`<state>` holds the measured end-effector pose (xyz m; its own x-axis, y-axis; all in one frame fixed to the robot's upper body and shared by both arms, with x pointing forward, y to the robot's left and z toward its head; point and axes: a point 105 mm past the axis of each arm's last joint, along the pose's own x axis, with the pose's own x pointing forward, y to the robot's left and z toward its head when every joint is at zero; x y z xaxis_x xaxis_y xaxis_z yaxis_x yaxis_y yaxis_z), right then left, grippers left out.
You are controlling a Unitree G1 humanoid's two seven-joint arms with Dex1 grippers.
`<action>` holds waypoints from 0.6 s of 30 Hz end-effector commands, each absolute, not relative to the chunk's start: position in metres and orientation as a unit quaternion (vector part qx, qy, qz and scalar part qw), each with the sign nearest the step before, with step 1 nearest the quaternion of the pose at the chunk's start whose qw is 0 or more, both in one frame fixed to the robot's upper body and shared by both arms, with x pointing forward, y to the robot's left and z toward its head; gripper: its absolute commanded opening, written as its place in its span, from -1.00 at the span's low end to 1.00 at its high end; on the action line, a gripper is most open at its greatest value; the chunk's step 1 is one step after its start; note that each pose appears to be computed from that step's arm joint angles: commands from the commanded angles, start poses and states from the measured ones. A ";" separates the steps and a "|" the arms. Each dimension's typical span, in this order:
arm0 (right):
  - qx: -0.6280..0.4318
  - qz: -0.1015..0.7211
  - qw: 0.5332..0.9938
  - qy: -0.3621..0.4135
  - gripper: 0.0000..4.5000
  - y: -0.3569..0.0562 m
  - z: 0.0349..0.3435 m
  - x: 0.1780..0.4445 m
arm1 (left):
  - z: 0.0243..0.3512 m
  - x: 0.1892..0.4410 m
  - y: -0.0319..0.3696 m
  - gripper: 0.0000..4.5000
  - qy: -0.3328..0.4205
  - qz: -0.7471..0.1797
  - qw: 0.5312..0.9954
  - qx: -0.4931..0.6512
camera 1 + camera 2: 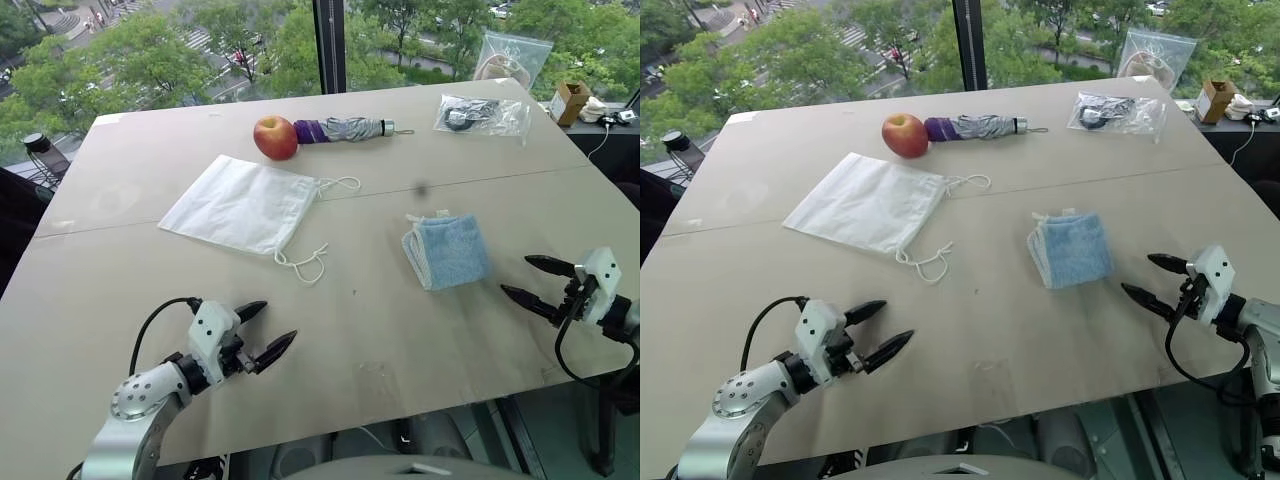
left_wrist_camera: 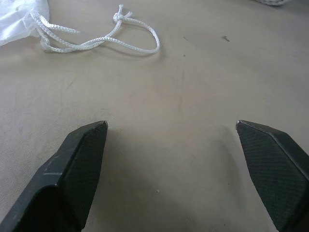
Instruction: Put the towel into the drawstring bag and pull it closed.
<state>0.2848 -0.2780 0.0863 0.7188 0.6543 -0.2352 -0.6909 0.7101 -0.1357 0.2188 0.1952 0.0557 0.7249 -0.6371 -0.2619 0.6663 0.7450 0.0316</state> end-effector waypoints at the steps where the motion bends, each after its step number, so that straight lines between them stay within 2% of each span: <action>1: -0.117 0.369 0.920 0.065 1.00 -0.279 0.098 0.288 | 0.046 0.215 0.195 0.95 0.141 -0.354 0.923 0.050; 9: -0.114 0.382 0.914 0.069 1.00 -0.270 0.092 0.288 | 0.051 0.212 0.195 0.95 0.137 -0.352 0.925 0.036; 18: -0.120 0.379 0.915 0.064 1.00 -0.274 0.098 0.290 | 0.071 0.216 0.191 0.95 0.100 -0.364 0.926 0.018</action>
<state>0.2862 -0.2719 0.0826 0.6954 0.6768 -0.2416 -0.7137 0.6897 -0.1219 0.2153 0.1924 0.0618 0.7163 -0.6620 -0.2207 0.6684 0.7417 -0.0552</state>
